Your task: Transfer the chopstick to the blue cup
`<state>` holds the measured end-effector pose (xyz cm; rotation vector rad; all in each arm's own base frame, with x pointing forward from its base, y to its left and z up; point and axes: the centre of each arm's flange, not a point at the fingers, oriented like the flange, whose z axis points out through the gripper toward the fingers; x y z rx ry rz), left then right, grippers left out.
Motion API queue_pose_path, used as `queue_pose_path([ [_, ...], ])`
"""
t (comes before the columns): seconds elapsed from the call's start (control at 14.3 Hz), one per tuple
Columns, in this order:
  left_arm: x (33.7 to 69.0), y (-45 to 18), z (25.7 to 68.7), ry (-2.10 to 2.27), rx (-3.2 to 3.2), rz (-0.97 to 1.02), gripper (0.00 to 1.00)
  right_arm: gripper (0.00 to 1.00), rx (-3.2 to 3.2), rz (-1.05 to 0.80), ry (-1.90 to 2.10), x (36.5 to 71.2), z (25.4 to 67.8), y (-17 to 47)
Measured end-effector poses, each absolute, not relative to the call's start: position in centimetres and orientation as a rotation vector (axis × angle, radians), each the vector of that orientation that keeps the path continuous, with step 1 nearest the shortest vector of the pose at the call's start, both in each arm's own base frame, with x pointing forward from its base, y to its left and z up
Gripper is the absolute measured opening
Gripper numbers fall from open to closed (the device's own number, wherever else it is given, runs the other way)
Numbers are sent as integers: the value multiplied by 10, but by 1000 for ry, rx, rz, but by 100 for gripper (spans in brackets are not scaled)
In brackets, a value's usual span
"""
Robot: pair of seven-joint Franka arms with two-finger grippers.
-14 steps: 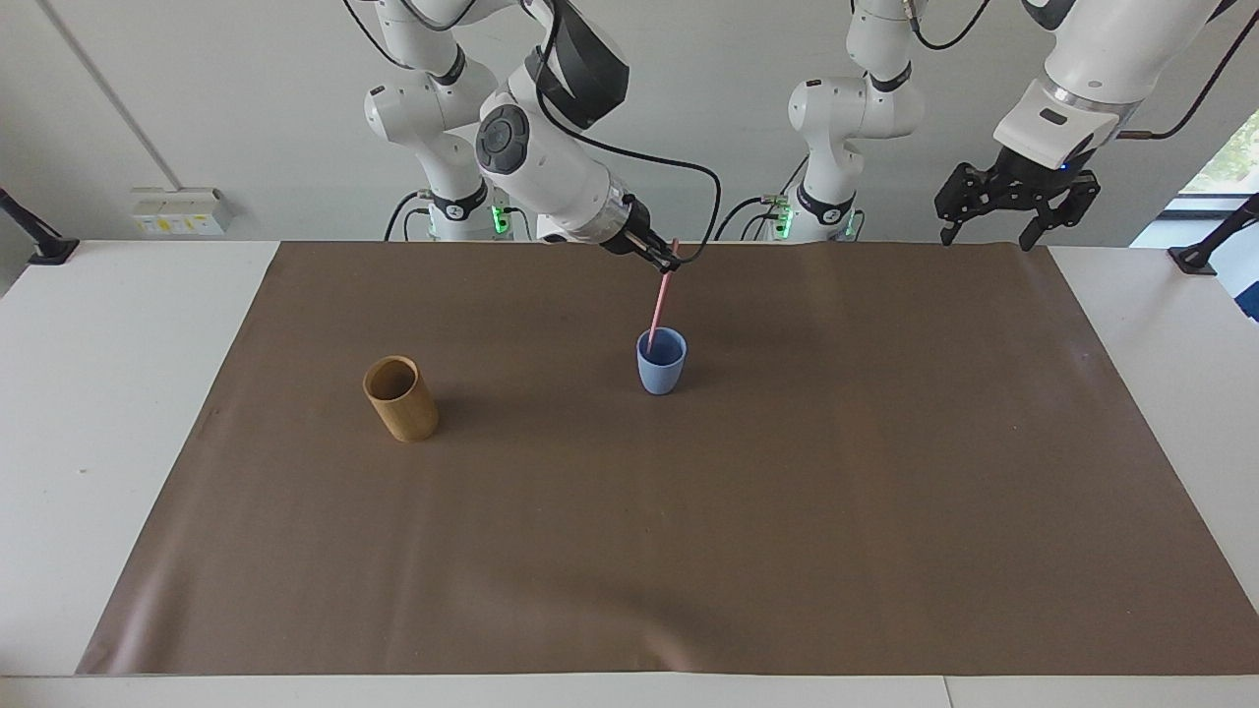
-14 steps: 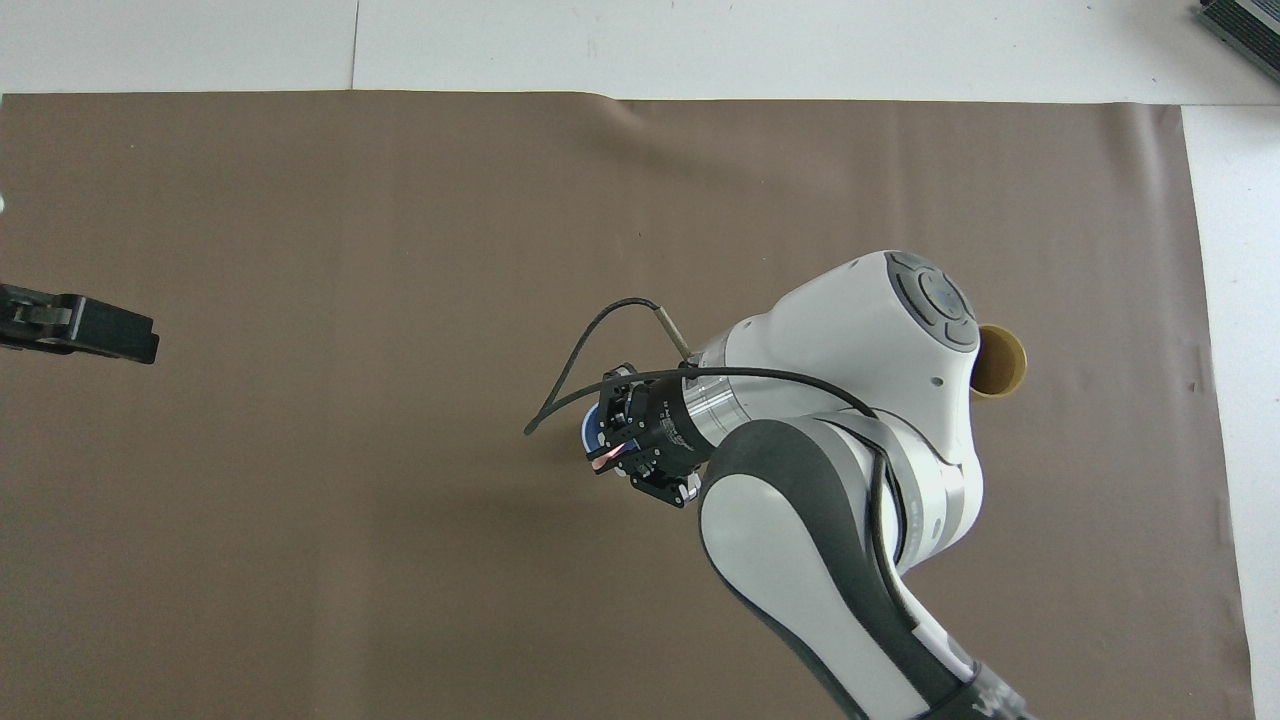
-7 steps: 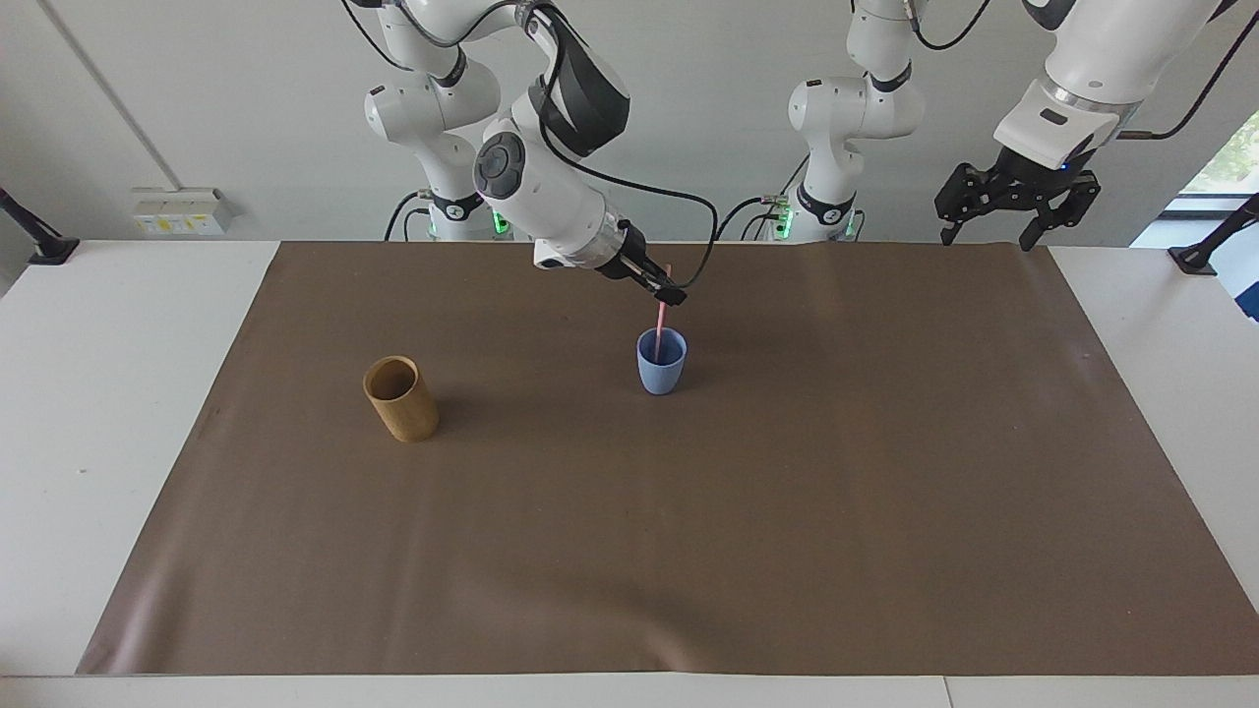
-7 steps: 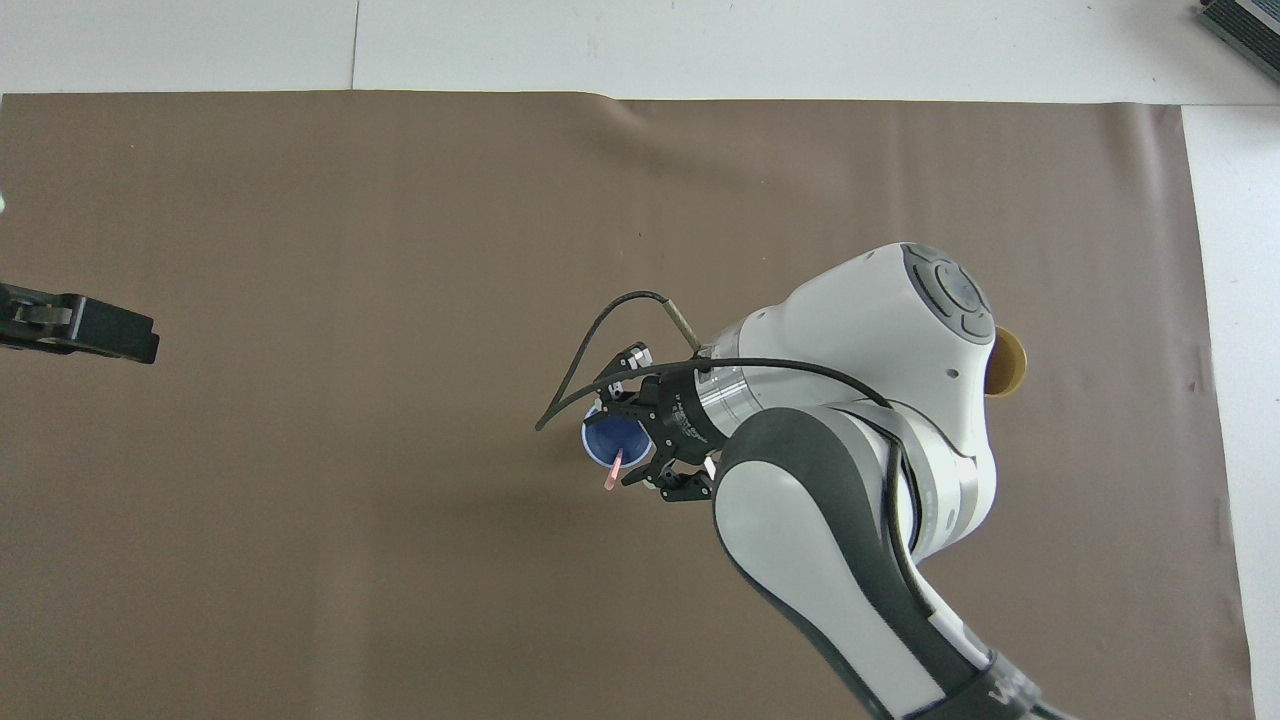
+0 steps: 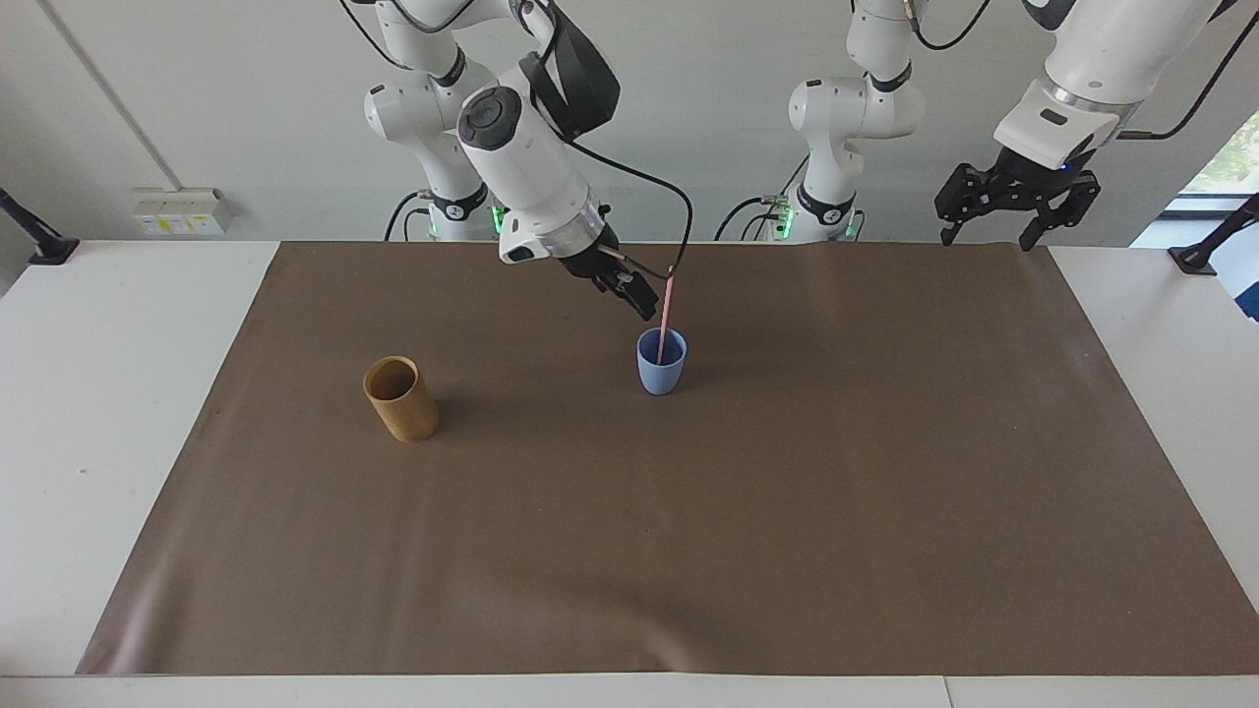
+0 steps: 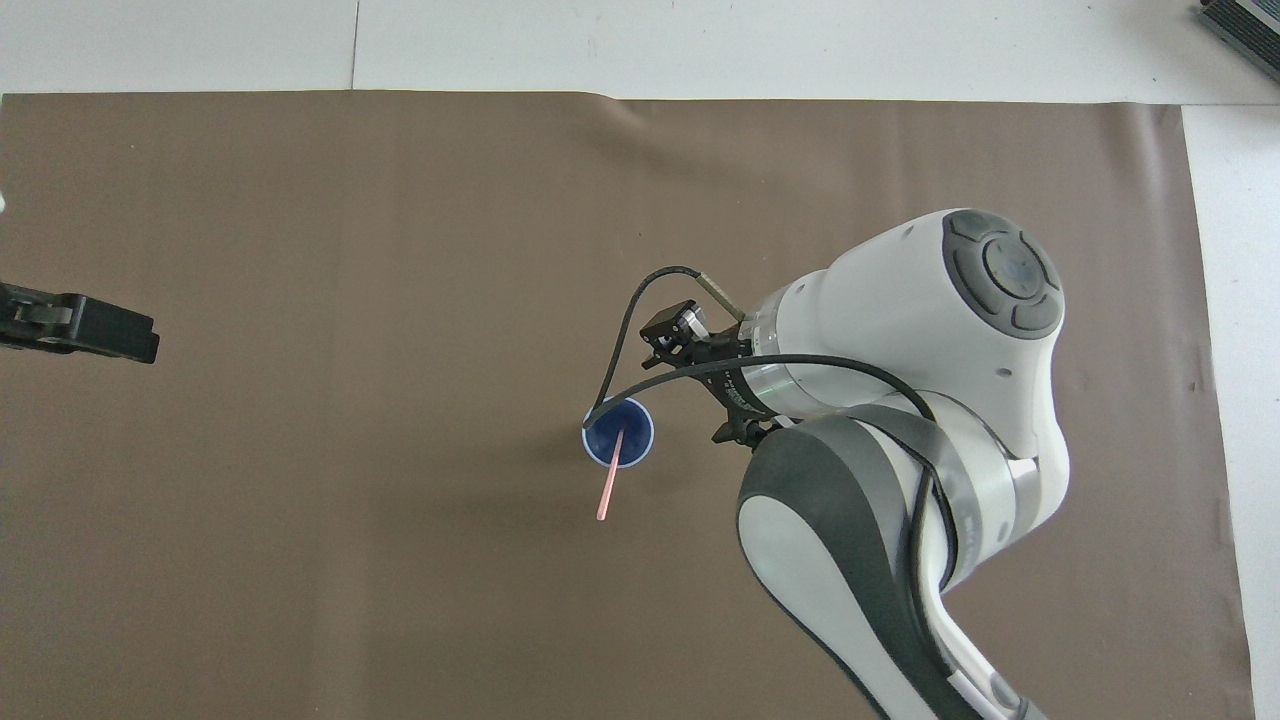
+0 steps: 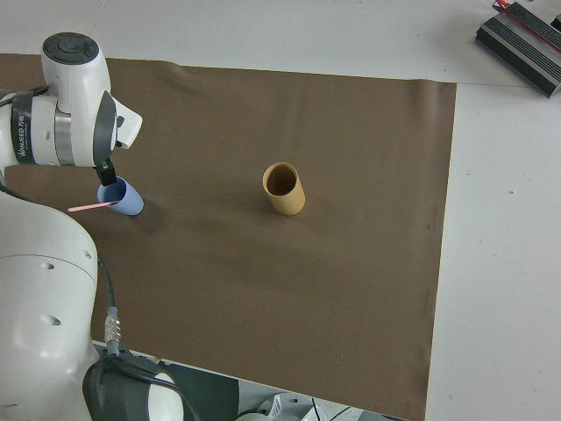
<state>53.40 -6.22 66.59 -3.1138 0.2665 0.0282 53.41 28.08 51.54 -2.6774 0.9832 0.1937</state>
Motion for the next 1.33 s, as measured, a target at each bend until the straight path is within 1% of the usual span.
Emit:
queue_pose_path([
  [0.28, 534, -62, 666, 266, -3114, 28, 100, 100, -2908, 3, 625, 547, 532, 227],
  [0.49, 534, -62, 666, 266, -3114, 28, 100, 100, -2971, -4, 454, 552, 549, 166],
  [0.7, 534, -62, 666, 266, -3114, 28, 100, 100, -2993, 12, 418, 551, 565, 109],
  [0.84, 534, -62, 666, 266, -3114, 28, 100, 100, -3040, -18, 432, 554, 575, 78],
  [0.98, 534, -62, 666, 266, -3114, 28, 100, 100, -3083, -66, 446, 556, 590, 61],
  [1.33, 534, -62, 666, 266, -3114, 27, 100, 100, -3101, -90, 446, 547, 641, 58],
])
